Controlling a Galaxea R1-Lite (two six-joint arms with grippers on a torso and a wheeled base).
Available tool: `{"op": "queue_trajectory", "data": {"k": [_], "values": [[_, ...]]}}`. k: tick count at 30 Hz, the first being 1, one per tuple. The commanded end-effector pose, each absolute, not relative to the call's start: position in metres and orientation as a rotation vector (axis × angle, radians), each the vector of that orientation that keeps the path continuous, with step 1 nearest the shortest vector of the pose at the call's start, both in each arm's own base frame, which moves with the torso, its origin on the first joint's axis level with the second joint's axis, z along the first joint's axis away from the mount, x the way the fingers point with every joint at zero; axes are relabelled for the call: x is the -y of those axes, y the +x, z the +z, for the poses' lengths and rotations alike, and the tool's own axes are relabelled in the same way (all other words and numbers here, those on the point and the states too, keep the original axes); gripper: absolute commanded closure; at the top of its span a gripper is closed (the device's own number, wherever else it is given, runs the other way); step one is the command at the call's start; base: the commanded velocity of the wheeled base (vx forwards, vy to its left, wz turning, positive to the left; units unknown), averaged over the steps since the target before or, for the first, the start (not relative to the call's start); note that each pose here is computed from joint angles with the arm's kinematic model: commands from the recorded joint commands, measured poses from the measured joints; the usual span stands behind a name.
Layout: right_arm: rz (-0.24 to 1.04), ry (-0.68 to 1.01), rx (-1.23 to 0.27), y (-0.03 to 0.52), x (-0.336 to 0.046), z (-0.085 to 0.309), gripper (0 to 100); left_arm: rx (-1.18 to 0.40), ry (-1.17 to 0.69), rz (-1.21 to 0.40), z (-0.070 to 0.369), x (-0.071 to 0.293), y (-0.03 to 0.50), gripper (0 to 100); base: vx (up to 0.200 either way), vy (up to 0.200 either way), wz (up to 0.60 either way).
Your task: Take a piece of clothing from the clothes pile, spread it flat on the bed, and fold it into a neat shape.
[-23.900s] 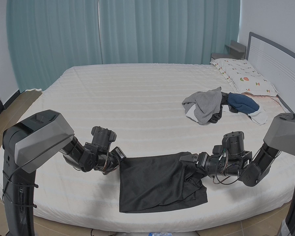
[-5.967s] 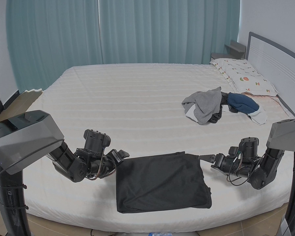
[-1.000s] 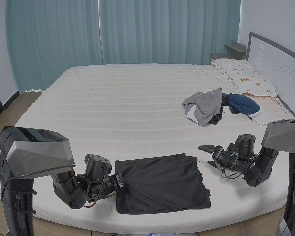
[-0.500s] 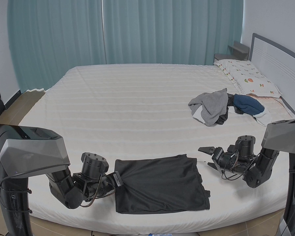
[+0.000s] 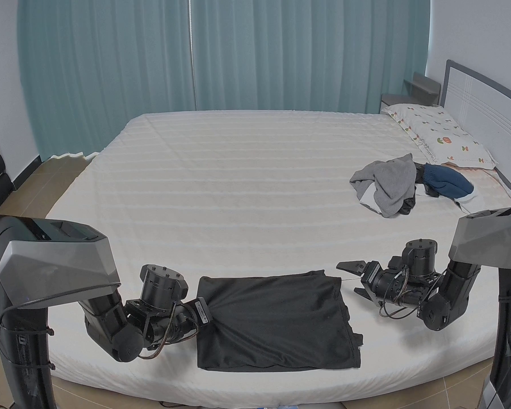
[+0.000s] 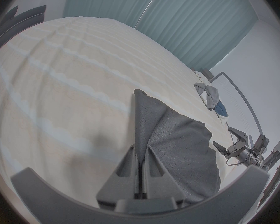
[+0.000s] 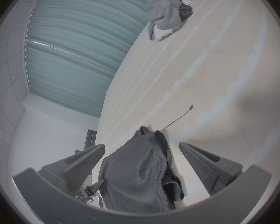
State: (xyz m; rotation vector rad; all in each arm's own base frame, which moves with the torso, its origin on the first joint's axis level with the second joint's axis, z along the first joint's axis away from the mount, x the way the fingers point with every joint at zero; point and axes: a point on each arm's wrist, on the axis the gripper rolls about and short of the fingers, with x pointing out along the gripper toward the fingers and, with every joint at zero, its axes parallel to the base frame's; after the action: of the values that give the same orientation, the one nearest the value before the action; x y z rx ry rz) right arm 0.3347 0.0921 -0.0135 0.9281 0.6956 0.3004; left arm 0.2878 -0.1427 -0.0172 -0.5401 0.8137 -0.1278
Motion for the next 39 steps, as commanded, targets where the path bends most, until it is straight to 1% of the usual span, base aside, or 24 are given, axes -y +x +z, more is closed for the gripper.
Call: {"op": "queue_trajectory", "data": {"k": [1,5,14,29,39], "values": [[0.302,0.927,-0.701,0.334,-0.093,-0.015,0,-0.82,-0.535,-0.13,-0.019,0.144,0.287,100,0.0,0.0,0.0],[0.304,0.927,-0.701,0.334,-0.094,-0.015,0,-0.823,-0.535,-0.13,-0.02,0.145,0.287,100,0.0,0.0,0.0],[0.305,0.925,-0.699,0.334,-0.094,-0.014,0,-0.825,-0.535,-0.128,-0.021,0.145,0.286,100,-0.2,0.0,0.0],[0.307,0.925,-0.696,0.334,-0.094,-0.013,0,-0.792,-0.556,-0.113,-0.017,0.14,0.296,100,0.0,0.0,0.0],[0.312,0.923,-0.701,0.334,-0.097,-0.014,0,-0.782,-0.564,-0.104,-0.016,0.137,0.3,100,0.0,0.2,0.0]]}}
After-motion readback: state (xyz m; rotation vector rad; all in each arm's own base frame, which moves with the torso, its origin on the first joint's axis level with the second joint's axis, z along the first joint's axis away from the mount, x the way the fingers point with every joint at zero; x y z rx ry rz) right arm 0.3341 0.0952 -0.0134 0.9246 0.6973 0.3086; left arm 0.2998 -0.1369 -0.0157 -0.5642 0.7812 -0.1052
